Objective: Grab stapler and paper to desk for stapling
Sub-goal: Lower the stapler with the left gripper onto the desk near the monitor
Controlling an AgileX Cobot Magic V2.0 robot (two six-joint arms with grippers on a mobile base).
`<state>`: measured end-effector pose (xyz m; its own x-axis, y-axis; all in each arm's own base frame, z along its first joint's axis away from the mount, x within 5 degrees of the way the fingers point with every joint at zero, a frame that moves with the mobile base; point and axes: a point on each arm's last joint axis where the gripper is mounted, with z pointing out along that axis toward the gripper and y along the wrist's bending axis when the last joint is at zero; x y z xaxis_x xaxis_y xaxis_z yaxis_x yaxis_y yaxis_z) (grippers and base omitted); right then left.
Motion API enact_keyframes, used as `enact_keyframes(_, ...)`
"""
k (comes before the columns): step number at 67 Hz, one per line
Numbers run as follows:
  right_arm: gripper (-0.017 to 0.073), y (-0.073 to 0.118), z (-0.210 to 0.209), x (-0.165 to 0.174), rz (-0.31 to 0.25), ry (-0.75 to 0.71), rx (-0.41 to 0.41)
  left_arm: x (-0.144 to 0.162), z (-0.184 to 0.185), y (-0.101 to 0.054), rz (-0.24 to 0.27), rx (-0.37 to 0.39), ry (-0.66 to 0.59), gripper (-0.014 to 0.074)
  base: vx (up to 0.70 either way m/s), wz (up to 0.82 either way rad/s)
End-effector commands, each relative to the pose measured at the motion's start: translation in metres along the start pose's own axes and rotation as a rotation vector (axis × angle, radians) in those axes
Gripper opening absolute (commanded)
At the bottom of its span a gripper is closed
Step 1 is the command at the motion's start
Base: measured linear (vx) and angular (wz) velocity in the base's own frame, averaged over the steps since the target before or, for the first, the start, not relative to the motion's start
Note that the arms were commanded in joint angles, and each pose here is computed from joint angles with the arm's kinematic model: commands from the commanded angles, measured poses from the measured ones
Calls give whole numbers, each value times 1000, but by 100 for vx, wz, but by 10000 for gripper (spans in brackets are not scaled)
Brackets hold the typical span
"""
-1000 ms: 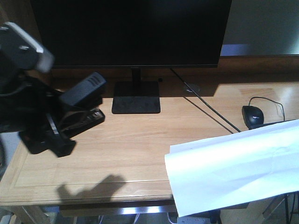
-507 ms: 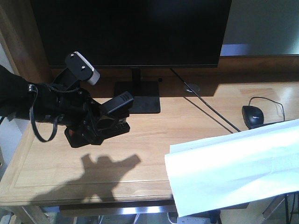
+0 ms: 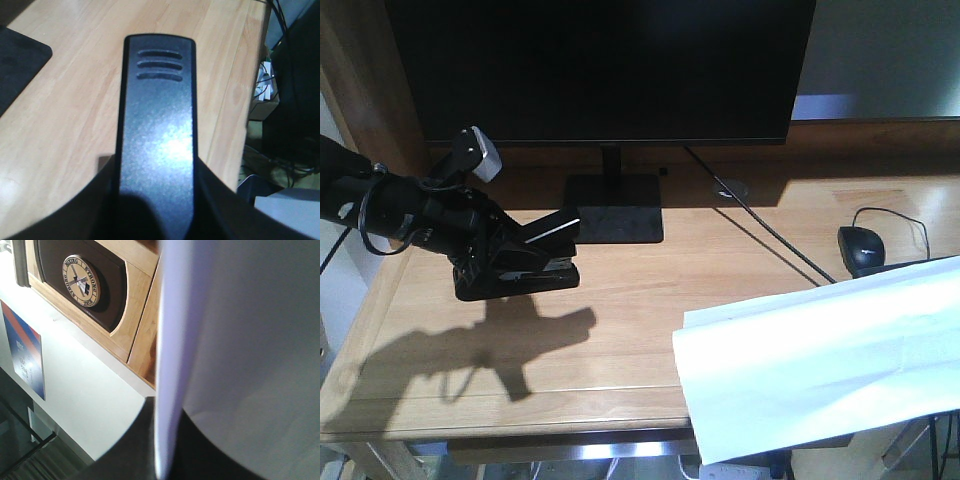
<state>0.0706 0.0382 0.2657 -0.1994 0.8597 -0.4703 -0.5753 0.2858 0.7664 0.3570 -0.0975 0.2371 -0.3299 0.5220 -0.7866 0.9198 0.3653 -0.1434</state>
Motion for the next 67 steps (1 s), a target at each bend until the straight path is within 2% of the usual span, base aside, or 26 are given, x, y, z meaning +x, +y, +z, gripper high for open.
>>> enact_keyframes(1,-6,12,4,-5,-4,-18,-77,-24,-14,2,90,-5,-116,-7,0,0)
enact_keyframes(5,-6,12,4,-5,-4,-18,-77,-21,-12,9,149,-25,-112,-7,0,0)
enact_keyframes(8,-6,12,4,-5,-4,-18,-77,-20,-10,12,174,-37,-113,-7,0,0)
enact_keyframes(17,-6,12,4,-5,-4,-18,-77,-16,-7,20,204,-78,-106,-7,0,0)
enact_keyframes(24,-6,12,4,-5,-4,-18,-77,-9,-4,25,246,-78,-96,-7,0,0)
enact_keyframes(32,-6,12,4,-5,-4,-18,-77,0,0,32,259,-69,-86,-7,0,0)
enact_keyframes(40,-6,12,4,-5,-4,-18,-77,14,5,41,249,-54,-76,-7,0,0)
enact_keyframes(54,-6,12,4,-5,-4,-18,-77,36,21,51,313,-10,-67,-7,0,0)
enact_keyframes(56,-6,12,4,-5,-4,-18,-77,37,24,52,311,-7,-73,-7,0,0)
enact_keyframes(63,-6,12,4,-5,-4,-18,-77,50,37,59,249,6,-89,-7,0,0)
enact_keyframes(67,-6,12,4,-5,-4,-18,-77,55,41,60,236,15,-84,-6,0,0)
